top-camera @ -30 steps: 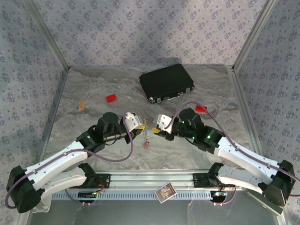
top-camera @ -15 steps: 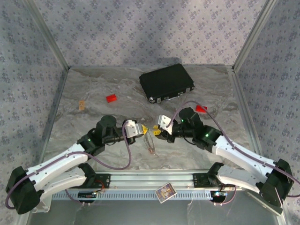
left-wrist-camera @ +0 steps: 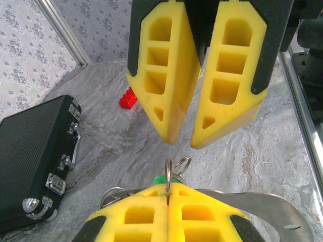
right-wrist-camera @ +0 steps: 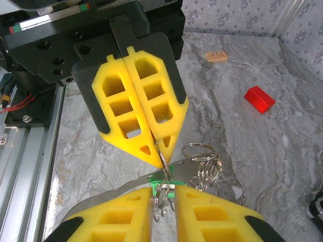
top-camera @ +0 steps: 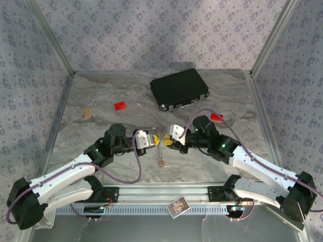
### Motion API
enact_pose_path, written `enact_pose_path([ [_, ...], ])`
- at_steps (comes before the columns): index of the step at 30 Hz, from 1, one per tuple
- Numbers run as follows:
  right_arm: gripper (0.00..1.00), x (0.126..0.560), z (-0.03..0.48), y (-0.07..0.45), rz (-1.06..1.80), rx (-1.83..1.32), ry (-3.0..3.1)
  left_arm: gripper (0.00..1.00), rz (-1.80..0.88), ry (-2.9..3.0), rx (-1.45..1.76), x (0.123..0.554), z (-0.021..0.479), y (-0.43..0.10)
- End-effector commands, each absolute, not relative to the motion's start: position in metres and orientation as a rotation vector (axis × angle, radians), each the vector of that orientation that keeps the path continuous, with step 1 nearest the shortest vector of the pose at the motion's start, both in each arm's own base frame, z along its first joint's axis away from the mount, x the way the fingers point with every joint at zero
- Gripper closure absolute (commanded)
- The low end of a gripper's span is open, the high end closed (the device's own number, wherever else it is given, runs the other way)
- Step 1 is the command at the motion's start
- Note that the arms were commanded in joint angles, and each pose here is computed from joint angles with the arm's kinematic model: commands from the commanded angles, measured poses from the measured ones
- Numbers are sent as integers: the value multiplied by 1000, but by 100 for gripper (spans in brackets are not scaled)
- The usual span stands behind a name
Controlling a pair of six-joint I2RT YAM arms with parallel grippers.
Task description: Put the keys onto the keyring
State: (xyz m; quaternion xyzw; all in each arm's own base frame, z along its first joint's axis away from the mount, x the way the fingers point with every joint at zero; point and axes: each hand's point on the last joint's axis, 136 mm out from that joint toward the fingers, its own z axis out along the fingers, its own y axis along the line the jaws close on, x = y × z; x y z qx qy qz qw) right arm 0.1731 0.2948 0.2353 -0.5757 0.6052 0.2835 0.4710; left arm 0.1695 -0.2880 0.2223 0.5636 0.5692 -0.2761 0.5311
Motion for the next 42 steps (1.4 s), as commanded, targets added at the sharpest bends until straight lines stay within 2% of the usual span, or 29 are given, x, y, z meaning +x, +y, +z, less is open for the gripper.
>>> enact_pose_path([
  [1, 80, 174, 244, 298, 667, -1428, 1464, 100, -686, 1288, 1303, 169, 244, -294],
  [9, 80, 183, 235, 298, 553, -1416, 1487, 100, -727, 1329, 1258, 170, 247, -293],
  [22, 99, 175, 233, 303, 573, -1459, 1474, 100, -740, 1351, 1226, 173, 250, -294],
  [28, 100, 166, 226, 310, 615, -1501, 1469, 100, -757, 1333, 1186, 176, 259, -296],
  [30, 96, 164, 224, 311, 622, -1511, 1472, 100, -759, 1329, 1184, 176, 261, -296],
  [37, 74, 162, 230, 299, 652, -1477, 1466, 100, -728, 1321, 1204, 177, 256, -295],
  [42, 71, 160, 240, 290, 798, -1434, 1475, 100, -714, 1294, 1264, 172, 251, -296],
])
